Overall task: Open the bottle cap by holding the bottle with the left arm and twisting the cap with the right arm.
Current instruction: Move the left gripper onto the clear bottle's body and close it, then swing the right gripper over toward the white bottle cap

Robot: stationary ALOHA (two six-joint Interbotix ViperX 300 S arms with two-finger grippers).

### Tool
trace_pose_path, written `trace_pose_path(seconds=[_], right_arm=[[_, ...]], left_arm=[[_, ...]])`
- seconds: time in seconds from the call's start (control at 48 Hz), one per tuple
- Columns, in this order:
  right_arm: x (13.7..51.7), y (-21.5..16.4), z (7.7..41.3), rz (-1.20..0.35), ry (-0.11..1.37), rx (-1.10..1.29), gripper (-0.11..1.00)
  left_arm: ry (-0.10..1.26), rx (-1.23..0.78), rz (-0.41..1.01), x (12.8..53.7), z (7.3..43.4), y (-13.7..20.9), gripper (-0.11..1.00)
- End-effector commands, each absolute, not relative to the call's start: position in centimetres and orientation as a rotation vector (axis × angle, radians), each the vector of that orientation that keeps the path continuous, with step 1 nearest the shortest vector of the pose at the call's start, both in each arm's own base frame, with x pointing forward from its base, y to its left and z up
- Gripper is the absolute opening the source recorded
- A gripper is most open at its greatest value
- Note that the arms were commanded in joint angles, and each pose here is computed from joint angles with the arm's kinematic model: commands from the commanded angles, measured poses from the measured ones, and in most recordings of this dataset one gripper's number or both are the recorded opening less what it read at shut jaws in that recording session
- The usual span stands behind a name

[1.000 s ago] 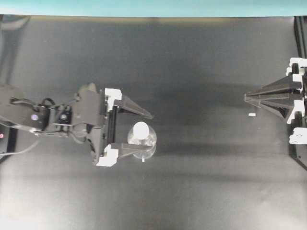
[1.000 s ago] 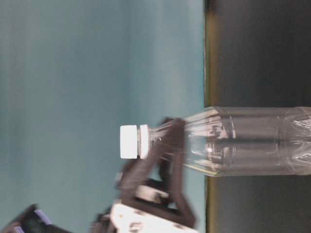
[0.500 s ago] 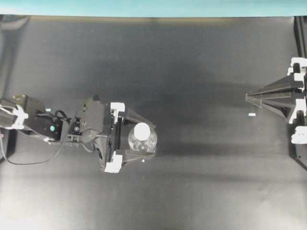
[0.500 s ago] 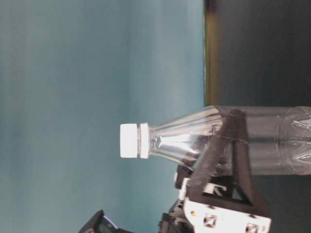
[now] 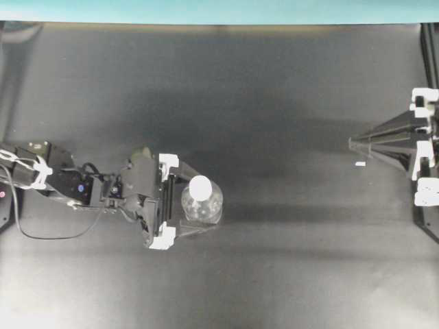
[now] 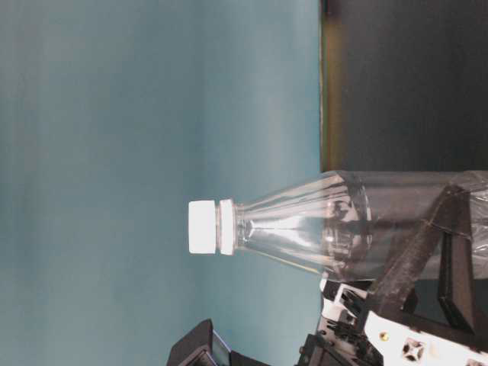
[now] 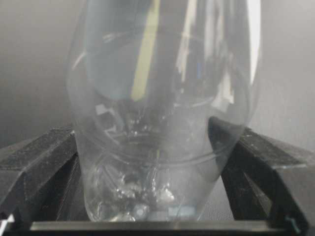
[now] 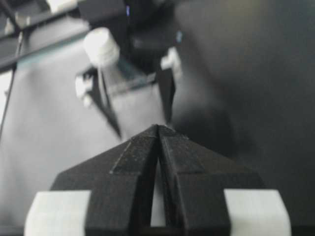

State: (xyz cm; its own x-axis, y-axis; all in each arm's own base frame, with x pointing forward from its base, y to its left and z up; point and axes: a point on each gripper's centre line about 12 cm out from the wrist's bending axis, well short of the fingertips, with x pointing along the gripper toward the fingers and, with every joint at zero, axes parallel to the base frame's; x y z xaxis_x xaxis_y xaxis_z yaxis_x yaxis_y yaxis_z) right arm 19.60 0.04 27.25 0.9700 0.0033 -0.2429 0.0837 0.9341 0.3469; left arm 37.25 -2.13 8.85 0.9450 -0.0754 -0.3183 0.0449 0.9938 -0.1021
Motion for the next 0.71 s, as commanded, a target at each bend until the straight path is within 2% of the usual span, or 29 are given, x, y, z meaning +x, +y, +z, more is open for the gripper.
trace_pose_path(seconds=[0.0, 0.104, 0.208, 0.333, 0.542, 0.625, 0.687], right_arm=[[19.9, 0.3, 28.1, -0.031, 0.241, 0.378, 0.01], [19.9, 0.4, 28.2, -0.027, 0.249, 0.378, 0.06], [20.3, 0.5, 28.5, -0.025, 0.275, 0.38, 0.15], [21.8, 1.1, 29.0, -0.018, 0.369, 0.385, 0.32], [26.0, 1.9, 30.9, -0.032, 0.555, 0.458, 0.68], [28.1, 2.1, 31.8, -0.052, 0.636, 0.514, 0.75], [29.8, 2.3, 32.5, -0.071, 0.693, 0.543, 0.76]], left_arm=[[0.325, -0.088, -0.075, 37.4, 9.0, -2.5, 0.99], [0.336, -0.09, -0.071, 37.3, 8.9, -2.4, 0.98], [0.342, -0.09, -0.069, 37.3, 8.8, -2.3, 0.97], [0.36, -0.085, -0.065, 37.0, 8.5, -2.2, 0.91], [0.36, -0.079, -0.066, 37.0, 8.5, -2.2, 0.83], [0.36, -0.079, -0.068, 37.0, 8.5, -2.3, 0.83], [0.364, -0.079, -0.068, 36.9, 8.4, -2.3, 0.83]])
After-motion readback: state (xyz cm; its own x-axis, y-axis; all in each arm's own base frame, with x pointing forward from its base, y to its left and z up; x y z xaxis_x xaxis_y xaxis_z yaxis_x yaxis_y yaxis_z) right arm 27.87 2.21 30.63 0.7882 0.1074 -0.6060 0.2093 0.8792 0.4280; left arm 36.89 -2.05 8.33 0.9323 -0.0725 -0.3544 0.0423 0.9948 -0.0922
